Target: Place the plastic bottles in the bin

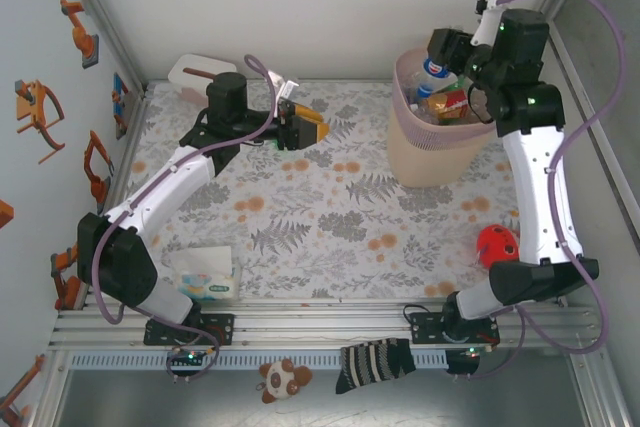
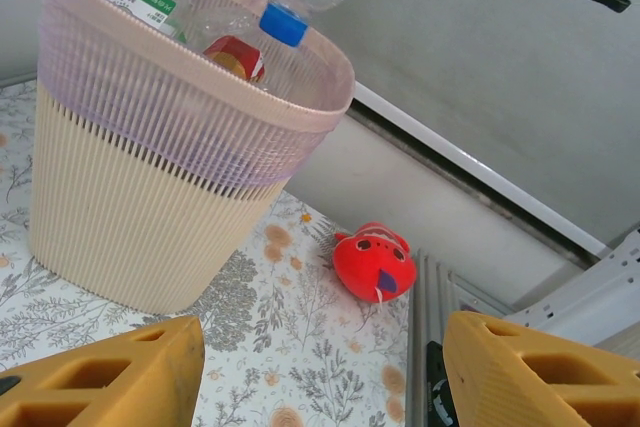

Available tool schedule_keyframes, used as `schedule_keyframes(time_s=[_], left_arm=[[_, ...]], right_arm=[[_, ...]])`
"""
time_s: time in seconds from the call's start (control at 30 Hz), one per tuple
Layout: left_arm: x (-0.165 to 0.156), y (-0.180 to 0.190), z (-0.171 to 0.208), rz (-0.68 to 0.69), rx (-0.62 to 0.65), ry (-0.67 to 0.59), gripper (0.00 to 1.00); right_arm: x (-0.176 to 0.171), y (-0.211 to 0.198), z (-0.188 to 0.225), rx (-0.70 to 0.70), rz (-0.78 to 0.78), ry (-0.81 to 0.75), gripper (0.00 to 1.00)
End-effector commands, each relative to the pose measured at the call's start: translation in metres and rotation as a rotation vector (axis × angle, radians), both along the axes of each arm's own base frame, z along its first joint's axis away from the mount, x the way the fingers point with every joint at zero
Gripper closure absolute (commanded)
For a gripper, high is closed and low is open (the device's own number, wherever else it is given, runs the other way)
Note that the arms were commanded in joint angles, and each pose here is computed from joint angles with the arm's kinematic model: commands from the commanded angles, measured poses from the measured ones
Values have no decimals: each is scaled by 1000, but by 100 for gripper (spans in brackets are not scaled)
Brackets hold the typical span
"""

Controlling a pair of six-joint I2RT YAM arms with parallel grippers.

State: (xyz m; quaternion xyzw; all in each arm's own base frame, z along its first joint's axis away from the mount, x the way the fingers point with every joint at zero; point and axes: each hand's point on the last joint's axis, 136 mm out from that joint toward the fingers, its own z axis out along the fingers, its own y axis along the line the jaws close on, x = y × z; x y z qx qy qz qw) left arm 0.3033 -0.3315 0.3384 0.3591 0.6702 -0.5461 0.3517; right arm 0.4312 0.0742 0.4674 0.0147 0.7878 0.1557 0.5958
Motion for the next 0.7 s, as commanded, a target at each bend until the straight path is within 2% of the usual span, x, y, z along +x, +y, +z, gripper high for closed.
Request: schedule_keyframes(time_s=[0.0,0.13,0.33,0.5,0.67], left_arm=[[-3,0,11,-9,-19,-18,36],[-3,-1,13,-10,-18,-14,36],[-3,-1,14,-5,-15,-9,37],[-5,1,11,1,-4,-3,36],[-5,1,6,8,8,4,36]], right_arm=[[18,-27,23,-55,-156,-174,59],[46,-32,16,-60,-192,-230,59],[90,-19,-10,0,-137,-238,60],[117,-6,-46,35,-76,-163,61],[124,0,-89,60,-38,-66,63]])
